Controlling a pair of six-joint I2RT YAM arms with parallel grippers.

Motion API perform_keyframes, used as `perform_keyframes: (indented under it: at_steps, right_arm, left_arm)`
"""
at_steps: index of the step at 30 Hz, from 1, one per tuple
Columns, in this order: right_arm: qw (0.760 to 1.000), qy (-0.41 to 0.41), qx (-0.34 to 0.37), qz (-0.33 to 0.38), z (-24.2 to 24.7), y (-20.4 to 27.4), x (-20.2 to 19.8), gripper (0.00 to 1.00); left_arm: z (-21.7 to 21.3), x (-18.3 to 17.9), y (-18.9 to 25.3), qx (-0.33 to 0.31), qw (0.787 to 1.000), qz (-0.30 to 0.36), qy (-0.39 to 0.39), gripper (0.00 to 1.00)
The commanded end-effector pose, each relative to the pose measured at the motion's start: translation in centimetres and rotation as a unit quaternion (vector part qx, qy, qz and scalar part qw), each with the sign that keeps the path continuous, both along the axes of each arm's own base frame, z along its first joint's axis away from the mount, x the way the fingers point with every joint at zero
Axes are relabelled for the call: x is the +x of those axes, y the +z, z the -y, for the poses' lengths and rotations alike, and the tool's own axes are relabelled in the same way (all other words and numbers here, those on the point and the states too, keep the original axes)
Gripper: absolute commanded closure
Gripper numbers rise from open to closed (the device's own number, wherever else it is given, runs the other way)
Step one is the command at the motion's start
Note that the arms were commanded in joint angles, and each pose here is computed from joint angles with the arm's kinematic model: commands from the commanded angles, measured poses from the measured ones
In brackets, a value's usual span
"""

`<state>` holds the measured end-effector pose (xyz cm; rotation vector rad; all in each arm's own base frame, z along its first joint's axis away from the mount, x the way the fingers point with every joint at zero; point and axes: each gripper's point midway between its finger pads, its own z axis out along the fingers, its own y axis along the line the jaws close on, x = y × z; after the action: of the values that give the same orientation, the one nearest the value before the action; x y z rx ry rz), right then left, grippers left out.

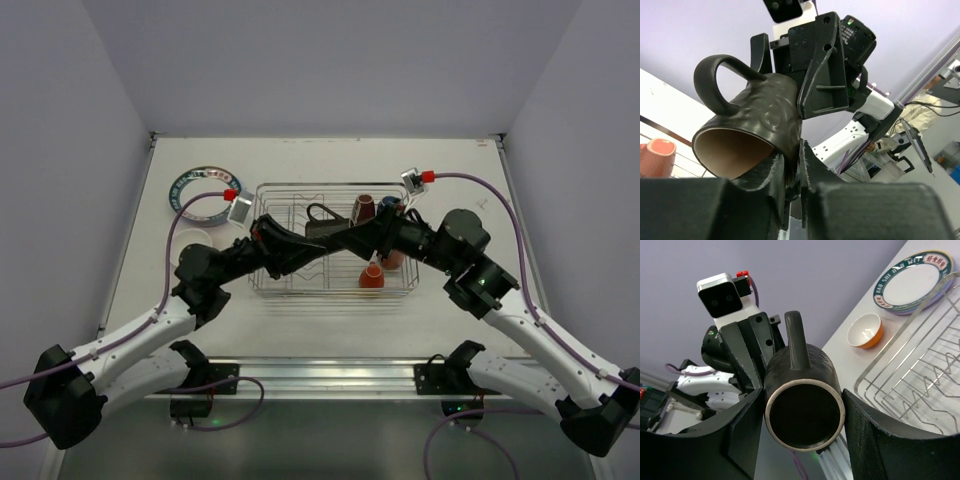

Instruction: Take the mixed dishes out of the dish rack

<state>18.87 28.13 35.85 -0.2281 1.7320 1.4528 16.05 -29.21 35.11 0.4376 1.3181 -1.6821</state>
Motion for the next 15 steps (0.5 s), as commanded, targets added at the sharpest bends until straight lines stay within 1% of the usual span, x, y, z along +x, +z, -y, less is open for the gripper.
perform_keyframes:
  at_steps: [1,2,6,7,8,9,10,11,12,13,14,15]
  right_arm:
    - [0.997,0.033,0.054,0.038,-0.3,3.2,-1.4,1.00]
    - [0.997,0.034,0.054,0.037,-0.4,3.1,-1.4,1.00]
    - [0.997,0.044,0.056,0.044,-0.5,2.9,-1.8,0.99]
    - [0.997,0.043,0.052,0.048,-0.4,2.6,-1.7,0.91]
    - [0.997,0.035,0.050,0.048,-0.3,2.4,-1.5,0.56]
    - [0.998,0.026,0.044,0.047,0.0,2.0,-1.4,0.28]
    - [0.998,0.016,0.041,0.049,0.2,1.9,-1.2,0.01]
    - [0.998,0.003,0.036,0.048,0.5,1.8,-0.8,0.01]
    - [0.999,-0.024,0.013,0.039,1.0,0.8,-0.1,0.01]
    - [0.999,-0.036,0.006,0.040,1.3,1.0,0.2,0.01]
    - [0.998,-0.054,-0.006,0.038,1.8,0.8,0.5,0.01]
    - [0.994,-0.097,-0.036,0.031,3.1,-0.3,1.5,0.01]
  left_arm:
    - [-0.6,-0.1,2.7,-0.037,0.998,0.054,0.025,0.90]
    - [-0.6,0.0,2.7,-0.037,0.997,0.054,0.027,1.00]
    - [-0.6,-0.2,2.9,-0.035,0.997,0.069,0.029,1.00]
    - [-0.5,0.1,2.6,-0.020,0.997,0.069,0.036,1.00]
    - [-0.6,0.8,2.5,-0.008,0.996,0.065,0.055,1.00]
    - [-0.5,1.5,1.2,0.030,0.996,0.041,0.067,1.00]
    - [-0.7,1.9,1.8,0.042,0.994,0.061,0.086,1.00]
    - [-1.1,2.8,1.7,0.056,0.990,0.053,0.115,1.00]
    - [-1.5,3.3,0.4,0.090,0.987,0.029,0.130,1.00]
    - [-1.9,3.8,0.2,0.110,0.982,0.035,0.149,1.00]
    - [-2.7,4.4,1.5,0.114,0.976,0.035,0.180,1.00]
    - [-3.1,4.8,-0.4,0.160,0.969,0.009,0.190,1.00]
